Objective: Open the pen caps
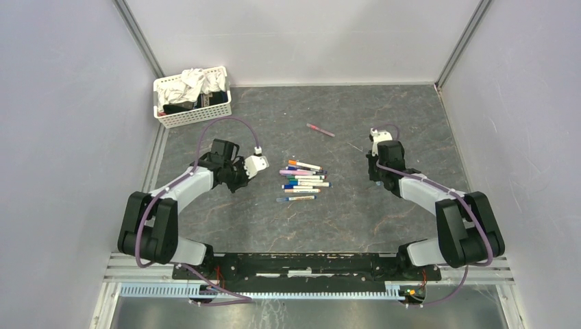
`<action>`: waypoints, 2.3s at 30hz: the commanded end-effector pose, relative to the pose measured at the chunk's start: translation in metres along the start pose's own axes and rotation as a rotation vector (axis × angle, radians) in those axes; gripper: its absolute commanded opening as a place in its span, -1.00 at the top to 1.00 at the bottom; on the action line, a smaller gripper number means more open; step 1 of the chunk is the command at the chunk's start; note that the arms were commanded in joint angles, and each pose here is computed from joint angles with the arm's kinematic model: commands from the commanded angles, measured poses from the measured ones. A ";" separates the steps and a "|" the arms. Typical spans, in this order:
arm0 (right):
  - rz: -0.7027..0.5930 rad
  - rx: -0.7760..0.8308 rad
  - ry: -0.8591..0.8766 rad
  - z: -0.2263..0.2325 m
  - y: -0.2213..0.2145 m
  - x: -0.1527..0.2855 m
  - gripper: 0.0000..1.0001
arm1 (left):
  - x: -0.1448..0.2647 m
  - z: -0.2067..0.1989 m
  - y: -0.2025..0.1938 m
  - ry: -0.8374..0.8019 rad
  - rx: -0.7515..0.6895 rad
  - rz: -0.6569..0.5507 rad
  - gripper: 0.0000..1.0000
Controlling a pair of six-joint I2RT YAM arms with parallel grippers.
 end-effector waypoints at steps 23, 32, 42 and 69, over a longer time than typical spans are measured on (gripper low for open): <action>-0.077 -0.078 -0.082 -0.028 0.032 0.001 0.07 | -0.004 0.012 0.026 -0.013 0.107 -0.050 -0.14; -0.489 -0.286 -0.190 -0.063 0.144 0.066 -0.94 | 0.087 0.044 0.119 0.109 0.201 -0.209 -0.61; -0.520 -0.191 -0.061 -0.035 0.163 0.036 -0.96 | 0.155 0.042 0.154 0.190 0.283 -0.345 -1.00; -0.166 0.312 0.343 0.095 0.178 -0.145 -0.15 | 0.145 0.015 0.139 0.028 0.269 -0.254 -1.00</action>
Point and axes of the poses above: each gripper's point midway between its finger pads, its own x axis back along the fingers, its own z axis along the line the jaws close on, y = z × x, the point moved 2 cm from there along x, back along the fingers, and after that the axes turned 15 degrees about x, right-handed, at the moved point
